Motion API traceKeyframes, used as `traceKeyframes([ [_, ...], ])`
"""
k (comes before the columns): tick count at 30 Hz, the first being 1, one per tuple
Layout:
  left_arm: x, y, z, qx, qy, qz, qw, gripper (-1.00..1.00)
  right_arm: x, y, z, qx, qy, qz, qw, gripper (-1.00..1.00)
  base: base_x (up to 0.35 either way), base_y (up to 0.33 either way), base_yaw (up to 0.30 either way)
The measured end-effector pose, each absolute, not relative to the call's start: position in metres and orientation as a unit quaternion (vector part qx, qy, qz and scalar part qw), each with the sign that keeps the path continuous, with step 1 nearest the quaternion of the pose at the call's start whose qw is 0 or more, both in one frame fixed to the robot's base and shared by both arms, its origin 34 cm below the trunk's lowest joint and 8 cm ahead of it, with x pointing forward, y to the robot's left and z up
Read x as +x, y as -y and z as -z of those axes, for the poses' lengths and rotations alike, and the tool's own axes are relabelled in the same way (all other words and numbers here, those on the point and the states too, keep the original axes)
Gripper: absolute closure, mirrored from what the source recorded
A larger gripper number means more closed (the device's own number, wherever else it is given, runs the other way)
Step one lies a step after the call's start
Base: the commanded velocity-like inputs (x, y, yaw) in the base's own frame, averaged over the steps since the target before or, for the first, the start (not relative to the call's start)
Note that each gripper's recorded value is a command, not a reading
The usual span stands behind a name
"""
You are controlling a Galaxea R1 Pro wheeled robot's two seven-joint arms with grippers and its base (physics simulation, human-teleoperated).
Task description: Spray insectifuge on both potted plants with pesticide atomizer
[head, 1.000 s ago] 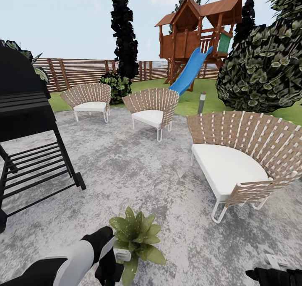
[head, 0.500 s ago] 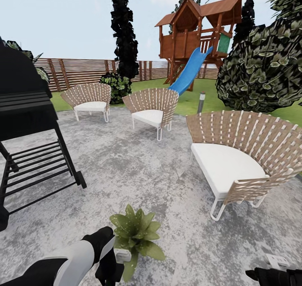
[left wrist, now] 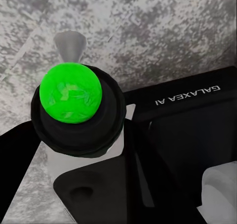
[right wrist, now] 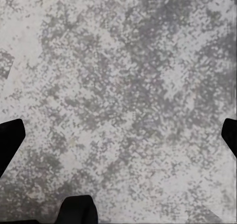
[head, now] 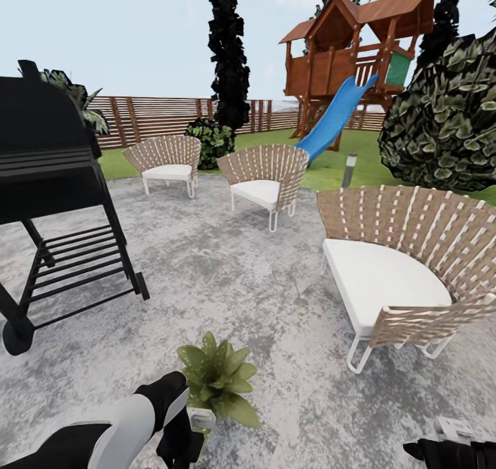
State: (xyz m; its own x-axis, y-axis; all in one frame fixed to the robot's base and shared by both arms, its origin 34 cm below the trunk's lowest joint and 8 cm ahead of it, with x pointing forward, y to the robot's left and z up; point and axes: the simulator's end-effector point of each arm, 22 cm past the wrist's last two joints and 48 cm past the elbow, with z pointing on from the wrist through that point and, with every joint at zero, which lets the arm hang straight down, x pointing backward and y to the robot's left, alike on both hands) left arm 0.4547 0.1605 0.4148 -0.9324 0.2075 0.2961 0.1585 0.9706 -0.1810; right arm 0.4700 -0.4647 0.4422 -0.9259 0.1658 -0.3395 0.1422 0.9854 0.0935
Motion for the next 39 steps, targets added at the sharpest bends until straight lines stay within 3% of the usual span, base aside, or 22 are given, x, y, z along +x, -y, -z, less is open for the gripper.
traceKeyframes([
  [13, 0.467, -0.158, -0.418, -0.096, 0.982, -0.076, 0.142, 1.00, 0.470, 0.465, -0.442, 0.079, -0.981, -0.033, 0.176, -1.00, -0.004, -0.038, -0.007],
  [22, 0.474, -0.156, -0.421, -0.096, 0.983, -0.077, 0.133, 1.00, 0.471, 0.463, -0.443, 0.078, -0.980, -0.036, 0.177, -1.00, -0.282, 0.000, -0.096],
  [32, 0.476, -0.157, -0.422, -0.097, 0.984, -0.076, 0.129, 1.00, 0.464, 0.466, -0.441, 0.065, -0.984, -0.025, 0.163, -1.00, -0.024, 0.000, -0.002],
  [39, 0.535, -0.145, -0.449, -0.096, 0.990, -0.078, 0.065, 1.00, 0.459, 0.461, -0.435, 0.060, -0.986, -0.028, 0.152, -1.00, 0.000, 0.000, 0.000],
])
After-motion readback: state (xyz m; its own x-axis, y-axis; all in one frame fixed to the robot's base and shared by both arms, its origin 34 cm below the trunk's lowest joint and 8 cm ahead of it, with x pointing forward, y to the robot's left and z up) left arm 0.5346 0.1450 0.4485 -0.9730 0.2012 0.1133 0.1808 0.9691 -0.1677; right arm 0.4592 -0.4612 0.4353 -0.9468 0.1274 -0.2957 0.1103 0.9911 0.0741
